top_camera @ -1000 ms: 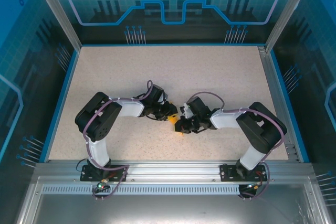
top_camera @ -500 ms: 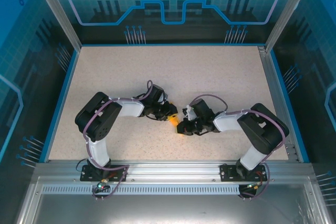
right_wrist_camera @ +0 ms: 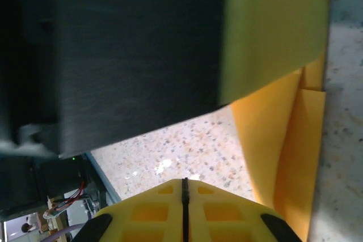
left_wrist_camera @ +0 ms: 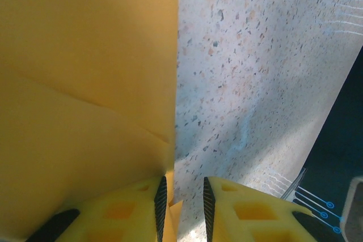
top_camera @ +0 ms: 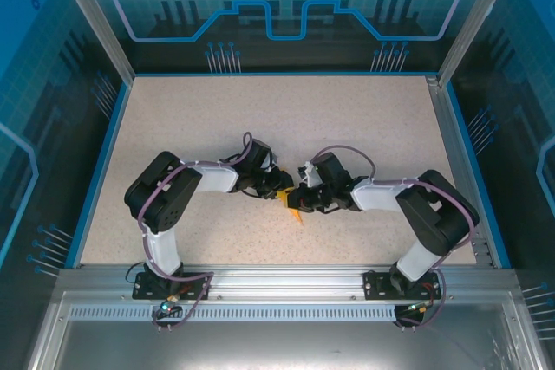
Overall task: Fold a paper plane with a square sheet of paper (pick it up from the middle)
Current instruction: Fold the wing for the fifth time at the center of the table.
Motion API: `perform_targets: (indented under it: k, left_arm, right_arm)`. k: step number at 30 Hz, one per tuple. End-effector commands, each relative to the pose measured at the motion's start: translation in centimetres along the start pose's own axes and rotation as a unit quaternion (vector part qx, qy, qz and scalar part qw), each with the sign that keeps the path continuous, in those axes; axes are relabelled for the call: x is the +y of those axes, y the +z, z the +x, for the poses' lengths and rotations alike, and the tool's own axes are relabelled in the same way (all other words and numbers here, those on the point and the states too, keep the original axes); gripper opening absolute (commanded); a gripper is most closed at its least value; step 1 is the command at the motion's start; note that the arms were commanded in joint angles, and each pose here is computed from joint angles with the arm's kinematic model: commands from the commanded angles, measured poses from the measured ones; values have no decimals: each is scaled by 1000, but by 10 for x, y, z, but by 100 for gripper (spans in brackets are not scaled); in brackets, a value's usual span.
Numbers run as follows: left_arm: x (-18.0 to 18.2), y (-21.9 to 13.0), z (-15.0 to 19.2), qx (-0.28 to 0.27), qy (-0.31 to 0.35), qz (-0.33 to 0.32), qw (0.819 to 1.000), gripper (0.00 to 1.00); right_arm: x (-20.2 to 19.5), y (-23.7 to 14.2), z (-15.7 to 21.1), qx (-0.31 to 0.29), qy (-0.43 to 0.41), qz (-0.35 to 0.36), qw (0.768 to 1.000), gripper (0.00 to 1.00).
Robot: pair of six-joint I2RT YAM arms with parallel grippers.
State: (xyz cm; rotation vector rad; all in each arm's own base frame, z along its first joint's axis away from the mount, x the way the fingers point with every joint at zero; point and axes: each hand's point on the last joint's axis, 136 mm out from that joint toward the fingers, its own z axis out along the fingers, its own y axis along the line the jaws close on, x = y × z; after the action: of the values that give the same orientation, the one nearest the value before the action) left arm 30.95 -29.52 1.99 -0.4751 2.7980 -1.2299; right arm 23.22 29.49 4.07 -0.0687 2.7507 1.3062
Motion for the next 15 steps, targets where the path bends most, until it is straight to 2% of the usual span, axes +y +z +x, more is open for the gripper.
perform_targets:
  k: [1,7,15]
  left_arm:
    - [48,10,7,15,-34,-71,997,29]
    - [50,10,8,14,-35,-73,997,29]
    - [56,9,8,13,-39,-80,996,28]
  right_arm:
    - [-15,7,-4,0,24,16,1000,8]
    - [-53,12,21,29,54,54,997,8]
    - [-65,5,43,50,57,66,995,8]
